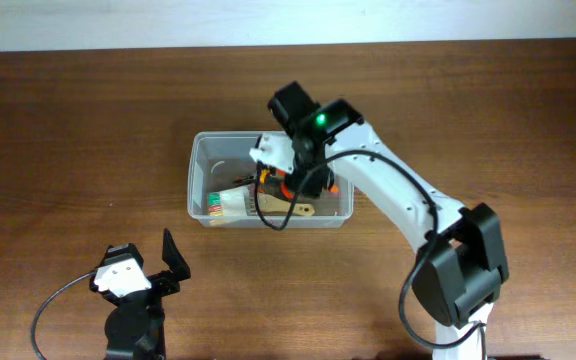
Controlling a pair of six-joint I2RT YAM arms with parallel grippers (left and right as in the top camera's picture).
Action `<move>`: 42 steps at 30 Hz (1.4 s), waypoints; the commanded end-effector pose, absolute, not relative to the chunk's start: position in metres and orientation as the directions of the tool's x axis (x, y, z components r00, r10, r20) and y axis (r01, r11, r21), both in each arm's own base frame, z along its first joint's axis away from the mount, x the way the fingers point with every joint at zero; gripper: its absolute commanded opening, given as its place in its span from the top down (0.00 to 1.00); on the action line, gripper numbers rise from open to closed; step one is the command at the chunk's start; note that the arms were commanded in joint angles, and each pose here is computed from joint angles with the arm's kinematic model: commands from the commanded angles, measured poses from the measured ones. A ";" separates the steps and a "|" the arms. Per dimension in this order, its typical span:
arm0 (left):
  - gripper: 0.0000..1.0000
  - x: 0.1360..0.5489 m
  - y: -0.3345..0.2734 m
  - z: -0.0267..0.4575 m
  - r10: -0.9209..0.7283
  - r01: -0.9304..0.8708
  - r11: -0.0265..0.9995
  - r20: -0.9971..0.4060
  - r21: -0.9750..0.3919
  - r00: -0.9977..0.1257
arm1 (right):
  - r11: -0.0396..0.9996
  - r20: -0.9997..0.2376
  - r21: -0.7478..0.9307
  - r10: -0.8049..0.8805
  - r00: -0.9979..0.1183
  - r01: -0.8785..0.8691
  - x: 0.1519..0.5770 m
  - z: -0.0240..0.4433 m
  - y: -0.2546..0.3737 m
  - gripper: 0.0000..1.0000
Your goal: Pack container
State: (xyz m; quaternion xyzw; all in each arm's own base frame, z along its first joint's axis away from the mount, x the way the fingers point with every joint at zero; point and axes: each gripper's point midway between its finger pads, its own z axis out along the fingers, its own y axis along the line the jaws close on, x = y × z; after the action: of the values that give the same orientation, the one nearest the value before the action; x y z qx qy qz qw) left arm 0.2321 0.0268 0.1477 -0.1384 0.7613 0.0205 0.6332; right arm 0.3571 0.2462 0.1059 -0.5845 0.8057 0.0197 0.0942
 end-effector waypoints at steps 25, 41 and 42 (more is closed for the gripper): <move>0.01 0.232 0.027 0.147 -0.176 -0.236 0.962 -0.971 -0.135 -0.162 | 0.851 -0.452 -0.057 -0.488 -0.747 -0.522 0.431 0.216 0.214 0.27; 0.01 0.232 0.027 0.147 -0.176 -0.236 0.962 -0.971 -0.135 -0.162 | 0.984 -0.524 -0.040 -0.170 -0.834 -0.175 0.483 0.255 0.057 0.01; 0.01 0.232 0.027 0.147 -0.176 -0.236 0.962 -0.971 -0.135 -0.162 | 0.985 -0.525 -0.041 -0.166 -0.835 -0.170 0.483 0.256 0.054 0.01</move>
State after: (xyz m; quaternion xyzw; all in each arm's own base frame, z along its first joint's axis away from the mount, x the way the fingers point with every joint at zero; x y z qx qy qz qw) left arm 0.2320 0.0268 0.1476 -0.1384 0.7614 0.0205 0.6330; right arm 0.4833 0.0620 0.2425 -0.1011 0.9606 0.0058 0.2589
